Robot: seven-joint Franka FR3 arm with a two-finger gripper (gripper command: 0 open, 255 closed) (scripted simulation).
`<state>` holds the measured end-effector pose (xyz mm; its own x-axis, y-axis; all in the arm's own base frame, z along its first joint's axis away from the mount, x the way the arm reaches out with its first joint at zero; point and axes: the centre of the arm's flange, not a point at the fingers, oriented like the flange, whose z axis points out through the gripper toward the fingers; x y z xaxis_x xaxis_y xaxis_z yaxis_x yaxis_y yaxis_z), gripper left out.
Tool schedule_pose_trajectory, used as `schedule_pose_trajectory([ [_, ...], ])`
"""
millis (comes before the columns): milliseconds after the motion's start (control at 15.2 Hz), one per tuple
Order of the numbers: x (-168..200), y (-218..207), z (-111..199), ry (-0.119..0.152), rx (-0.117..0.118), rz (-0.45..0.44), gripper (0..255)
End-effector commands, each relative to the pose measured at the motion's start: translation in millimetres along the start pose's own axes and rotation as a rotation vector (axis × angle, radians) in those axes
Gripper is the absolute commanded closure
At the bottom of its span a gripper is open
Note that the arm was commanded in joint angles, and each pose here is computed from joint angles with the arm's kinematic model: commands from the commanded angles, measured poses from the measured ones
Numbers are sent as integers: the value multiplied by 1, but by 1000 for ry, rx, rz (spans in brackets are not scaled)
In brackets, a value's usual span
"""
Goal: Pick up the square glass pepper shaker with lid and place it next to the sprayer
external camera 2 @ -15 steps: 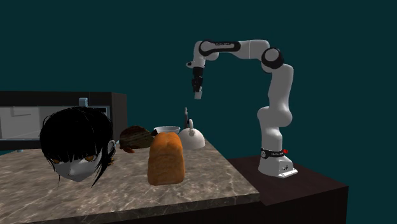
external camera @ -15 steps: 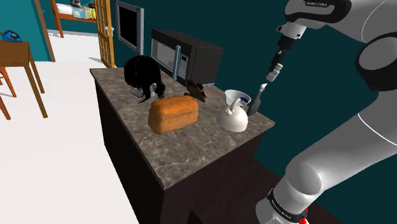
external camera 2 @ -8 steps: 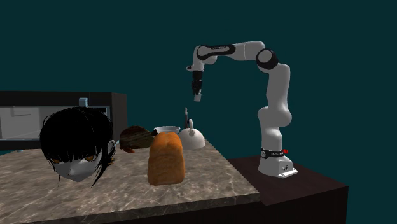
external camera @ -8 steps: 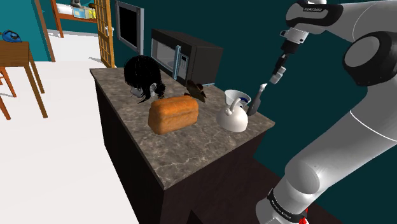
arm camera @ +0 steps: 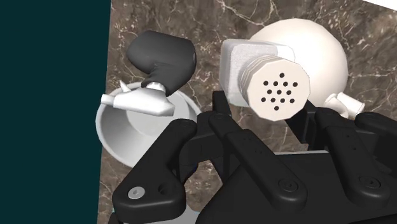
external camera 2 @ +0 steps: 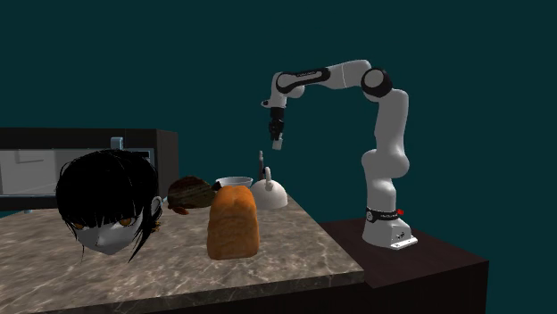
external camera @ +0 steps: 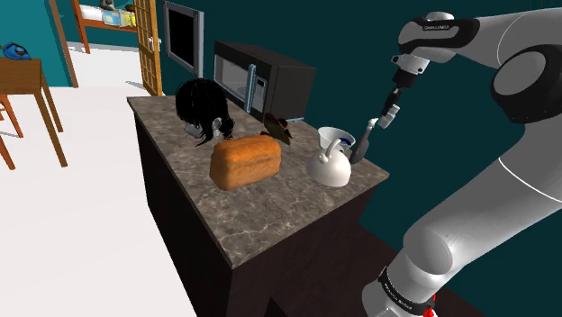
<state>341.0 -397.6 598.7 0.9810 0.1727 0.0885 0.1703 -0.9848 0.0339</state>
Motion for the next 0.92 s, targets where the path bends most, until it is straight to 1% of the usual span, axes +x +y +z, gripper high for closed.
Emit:
schedule_pose_trajectory([
  [0, -1, 0, 10, 0, 0, 0, 255],
  [858, -7, -2, 78, 0, 0, 0, 255],
])
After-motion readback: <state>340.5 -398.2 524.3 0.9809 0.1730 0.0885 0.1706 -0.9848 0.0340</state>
